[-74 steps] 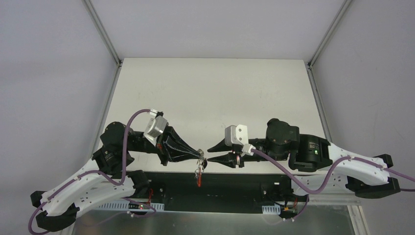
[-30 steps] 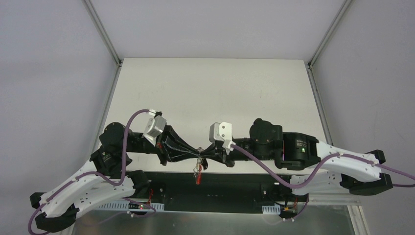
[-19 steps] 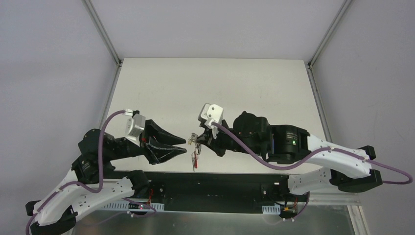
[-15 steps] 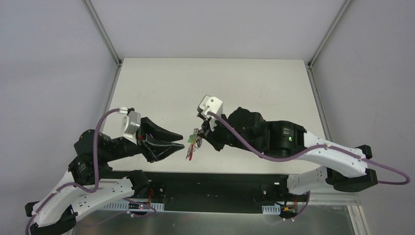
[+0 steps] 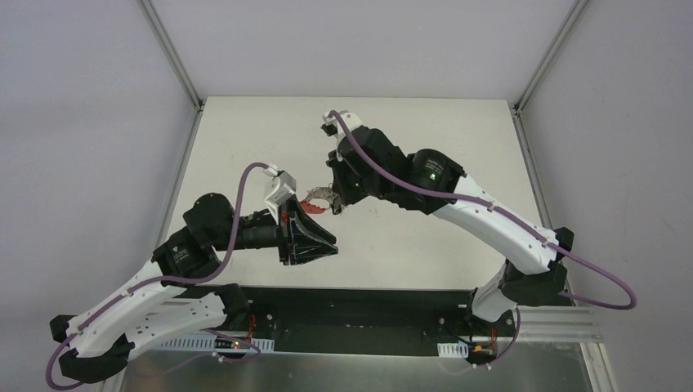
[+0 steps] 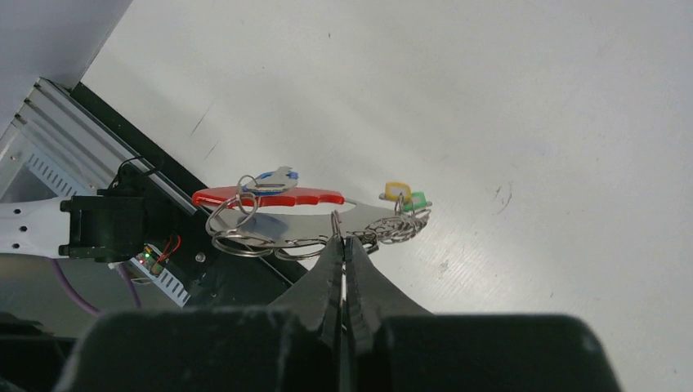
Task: Put the keys on the keyring
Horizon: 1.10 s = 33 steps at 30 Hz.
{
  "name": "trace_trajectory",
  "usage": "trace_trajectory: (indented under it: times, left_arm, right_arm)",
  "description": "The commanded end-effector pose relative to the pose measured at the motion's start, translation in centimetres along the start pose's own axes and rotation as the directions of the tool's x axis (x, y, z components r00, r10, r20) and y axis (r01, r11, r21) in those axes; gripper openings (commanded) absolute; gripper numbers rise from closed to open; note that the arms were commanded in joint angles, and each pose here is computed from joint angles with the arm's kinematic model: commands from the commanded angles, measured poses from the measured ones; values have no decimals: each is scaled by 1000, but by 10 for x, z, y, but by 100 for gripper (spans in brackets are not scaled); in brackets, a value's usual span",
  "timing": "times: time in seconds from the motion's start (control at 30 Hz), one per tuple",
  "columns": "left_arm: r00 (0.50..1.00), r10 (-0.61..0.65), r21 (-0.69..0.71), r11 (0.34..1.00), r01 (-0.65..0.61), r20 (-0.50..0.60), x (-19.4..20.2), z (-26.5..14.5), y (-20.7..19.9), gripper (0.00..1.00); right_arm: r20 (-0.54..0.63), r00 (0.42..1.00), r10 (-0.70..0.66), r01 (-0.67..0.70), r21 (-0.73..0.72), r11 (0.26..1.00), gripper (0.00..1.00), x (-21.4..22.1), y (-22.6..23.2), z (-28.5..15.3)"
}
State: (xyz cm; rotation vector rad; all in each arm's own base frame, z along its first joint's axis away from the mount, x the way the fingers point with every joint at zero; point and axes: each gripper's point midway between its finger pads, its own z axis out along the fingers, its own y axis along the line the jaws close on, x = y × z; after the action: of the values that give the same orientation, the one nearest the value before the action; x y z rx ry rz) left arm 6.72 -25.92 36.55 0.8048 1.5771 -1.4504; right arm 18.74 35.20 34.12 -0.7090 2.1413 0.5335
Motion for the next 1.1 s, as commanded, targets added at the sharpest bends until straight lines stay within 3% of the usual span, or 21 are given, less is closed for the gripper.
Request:
trace_trajectory:
  times: [0.0, 0.2, 0.47, 0.8, 1.07]
  left_arm:
    - [1000, 10, -40, 999, -10, 18, 2, 6, 12, 31]
    - [999, 31, -274, 962, -22, 28, 16, 2, 63, 31]
    - [998, 61, -472, 880, -49, 11, 25, -4, 110, 30]
    - [996, 70, -506, 858, -88, -55, 41, 1, 127, 29]
    - [988, 134, -394, 906, -153, -74, 42, -2, 104, 29]
  right_arm:
    - [-92, 983, 161, -163, -15, 987, 0, 2, -10, -5]
    - [-266, 913, 311, -343, -83, 936, 0, 26, -11, 2]
    - [-519, 749, 412, -512, -60, 857, 0, 55, 0, 6]
    - [-665, 595, 451, -650, -68, 757, 0, 68, 28, 1]
    - [-716, 456, 528, -806, -81, 587, 0, 83, 38, 7]
